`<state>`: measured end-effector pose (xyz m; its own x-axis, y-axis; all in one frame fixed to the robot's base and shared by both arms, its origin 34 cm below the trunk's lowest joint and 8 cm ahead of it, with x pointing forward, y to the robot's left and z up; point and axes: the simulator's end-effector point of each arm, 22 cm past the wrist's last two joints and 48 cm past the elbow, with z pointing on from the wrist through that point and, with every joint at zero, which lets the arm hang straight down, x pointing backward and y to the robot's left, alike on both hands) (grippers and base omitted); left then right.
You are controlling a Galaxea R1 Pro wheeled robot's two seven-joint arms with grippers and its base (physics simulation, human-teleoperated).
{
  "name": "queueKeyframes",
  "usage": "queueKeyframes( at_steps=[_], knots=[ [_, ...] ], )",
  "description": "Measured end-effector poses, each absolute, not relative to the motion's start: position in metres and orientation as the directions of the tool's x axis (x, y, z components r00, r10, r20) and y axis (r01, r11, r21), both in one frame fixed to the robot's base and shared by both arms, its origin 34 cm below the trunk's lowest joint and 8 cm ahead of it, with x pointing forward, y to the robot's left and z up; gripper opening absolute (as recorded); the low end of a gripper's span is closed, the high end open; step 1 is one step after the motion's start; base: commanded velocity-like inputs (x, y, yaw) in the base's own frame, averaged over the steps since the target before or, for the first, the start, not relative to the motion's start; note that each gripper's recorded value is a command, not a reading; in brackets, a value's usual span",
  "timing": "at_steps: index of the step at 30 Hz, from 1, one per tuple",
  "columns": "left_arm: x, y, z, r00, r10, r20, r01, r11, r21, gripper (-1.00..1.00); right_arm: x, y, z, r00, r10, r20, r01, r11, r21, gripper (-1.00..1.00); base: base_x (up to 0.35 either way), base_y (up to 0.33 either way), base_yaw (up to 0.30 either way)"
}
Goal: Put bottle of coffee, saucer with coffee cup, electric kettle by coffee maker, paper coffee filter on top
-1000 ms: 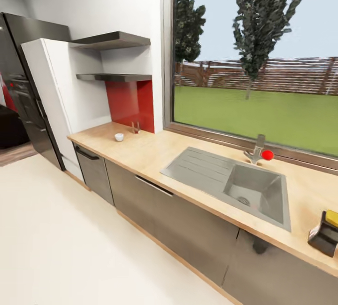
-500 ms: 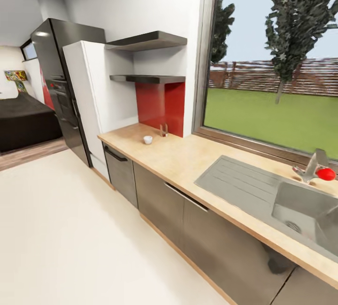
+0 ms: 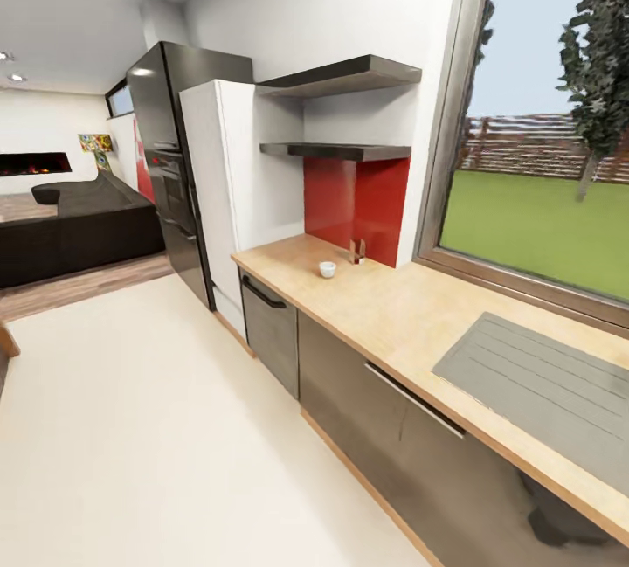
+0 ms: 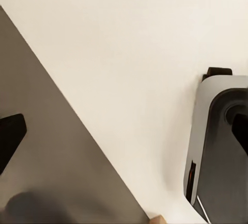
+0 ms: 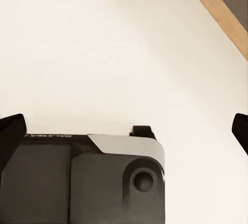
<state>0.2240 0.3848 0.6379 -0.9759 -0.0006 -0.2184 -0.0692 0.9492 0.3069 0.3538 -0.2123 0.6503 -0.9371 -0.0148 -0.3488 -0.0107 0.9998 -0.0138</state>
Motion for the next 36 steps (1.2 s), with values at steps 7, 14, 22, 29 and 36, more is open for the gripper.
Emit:
queueKeyframes(
  at_steps=[7, 14, 22, 29, 36],
  knots=[
    [0.226, 0.385, 0.639, -0.974, -0.001, -0.225, -0.072, 0.949, 0.306, 1.00, 0.356, -0.212, 0.652, -0.935, -0.015, -0.355, -0.011, 1.000, -0.014, 1.00, 0.261, 0.246, 0.233],
    [0.229, 0.385, 0.640, -0.973, -0.002, -0.232, -0.075, 0.949, 0.306, 1.00, 0.358, -0.212, 0.654, -0.932, -0.014, -0.361, -0.010, 1.000, -0.014, 1.00, 0.261, 0.245, 0.230],
    [0.232, 0.385, 0.640, -0.971, -0.002, -0.240, -0.077, 0.949, 0.305, 1.00, 0.361, -0.212, 0.656, -0.929, -0.015, -0.369, -0.011, 1.000, -0.014, 1.00, 0.261, 0.245, 0.219],
    [0.234, 0.385, 0.641, -0.969, -0.002, -0.247, -0.080, 0.949, 0.305, 1.00, 0.364, -0.212, 0.657, -0.927, -0.015, -0.376, -0.010, 1.000, -0.014, 1.00, 0.268, 0.238, 0.213],
    [0.236, 0.385, 0.642, -0.968, 0.001, -0.251, -0.078, 0.949, 0.304, 1.00, 0.364, -0.212, 0.658, -0.926, -0.014, -0.377, -0.009, 1.000, -0.014, 1.00, 0.316, 0.129, 0.038]
  ],
)
